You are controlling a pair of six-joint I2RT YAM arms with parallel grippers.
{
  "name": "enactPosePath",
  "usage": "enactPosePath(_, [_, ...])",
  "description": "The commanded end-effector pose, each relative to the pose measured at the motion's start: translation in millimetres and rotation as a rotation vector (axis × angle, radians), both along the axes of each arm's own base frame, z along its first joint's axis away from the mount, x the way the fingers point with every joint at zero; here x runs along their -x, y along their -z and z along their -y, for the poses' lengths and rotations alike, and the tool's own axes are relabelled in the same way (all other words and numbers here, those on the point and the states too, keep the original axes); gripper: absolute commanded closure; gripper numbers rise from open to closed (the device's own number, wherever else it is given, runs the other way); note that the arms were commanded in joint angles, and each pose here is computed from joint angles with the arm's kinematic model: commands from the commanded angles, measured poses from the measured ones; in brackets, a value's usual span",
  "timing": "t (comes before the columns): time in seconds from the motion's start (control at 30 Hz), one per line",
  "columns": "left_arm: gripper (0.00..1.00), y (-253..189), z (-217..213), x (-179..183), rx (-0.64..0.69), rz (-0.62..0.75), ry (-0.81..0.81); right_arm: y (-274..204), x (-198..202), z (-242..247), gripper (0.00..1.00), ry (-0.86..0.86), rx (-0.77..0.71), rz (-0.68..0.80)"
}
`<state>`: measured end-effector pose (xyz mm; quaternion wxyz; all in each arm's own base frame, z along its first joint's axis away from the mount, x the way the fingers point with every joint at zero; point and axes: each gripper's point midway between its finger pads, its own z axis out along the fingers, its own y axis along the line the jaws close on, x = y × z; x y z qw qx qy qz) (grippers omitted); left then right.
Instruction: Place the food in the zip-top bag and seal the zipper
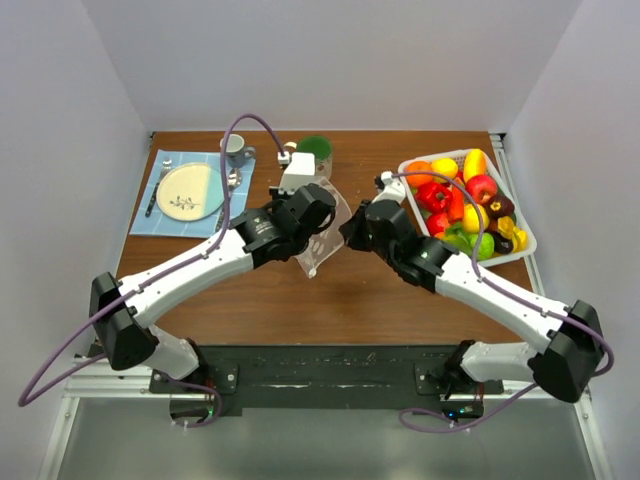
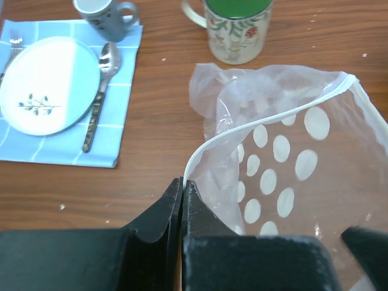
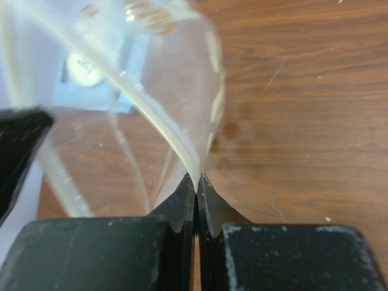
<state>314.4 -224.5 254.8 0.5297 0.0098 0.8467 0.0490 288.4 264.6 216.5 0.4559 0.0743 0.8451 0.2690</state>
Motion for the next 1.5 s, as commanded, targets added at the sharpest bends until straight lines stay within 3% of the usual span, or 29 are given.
enactPosePath(0.0, [1.00, -8, -13, 12, 0.010, -0.035, -0.028, 18, -22, 19, 1.00, 0.000, 0.153, -0.095])
enactPosePath(0.2, [1.00, 17, 3, 19, 0.148, -0.178, 0.096, 38, -57, 33, 1.00, -0.015, 0.276, -0.133])
enactPosePath(0.47, [1.00, 11, 12, 18, 0.360, -0.232, 0.058, 38, -75, 6, 1.00, -0.098, 0.269, -0.133])
enactPosePath(0.6, [1.00, 34, 3, 5, 0.386, -0.309, 0.044, 33, -76, 1, 1.00, -0.125, 0.256, -0.119])
enactPosePath(0.63, [1.00, 39, 5, 1, 0.341, -0.315, 0.081, 29, -75, 0, 1.00, -0.132, 0.243, -0.109])
enactPosePath(0.77, [1.00, 57, -6, -13, 0.286, -0.277, -0.014, 22, -70, -3, 0.91, -0.154, 0.214, -0.089])
enactPosePath(0.9, [1.00, 72, 5, -16, 0.299, -0.333, -0.031, 7, -65, 2, 0.65, -0.153, 0.210, -0.057])
enactPosePath(1.13, [1.00, 87, 26, -18, 0.426, -0.424, -0.135, -32, -51, 23, 0.44, -0.111, 0.198, 0.018])
enactPosePath(1.3, [1.00, 79, 45, -21, 0.527, -0.430, -0.116, -44, -39, 80, 0.30, 0.068, 0.318, 0.033])
enactPosePath(1.47, [1.00, 86, 64, -23, 0.559, -0.469, -0.091, -41, -50, 144, 0.26, 0.239, 0.420, -0.008])
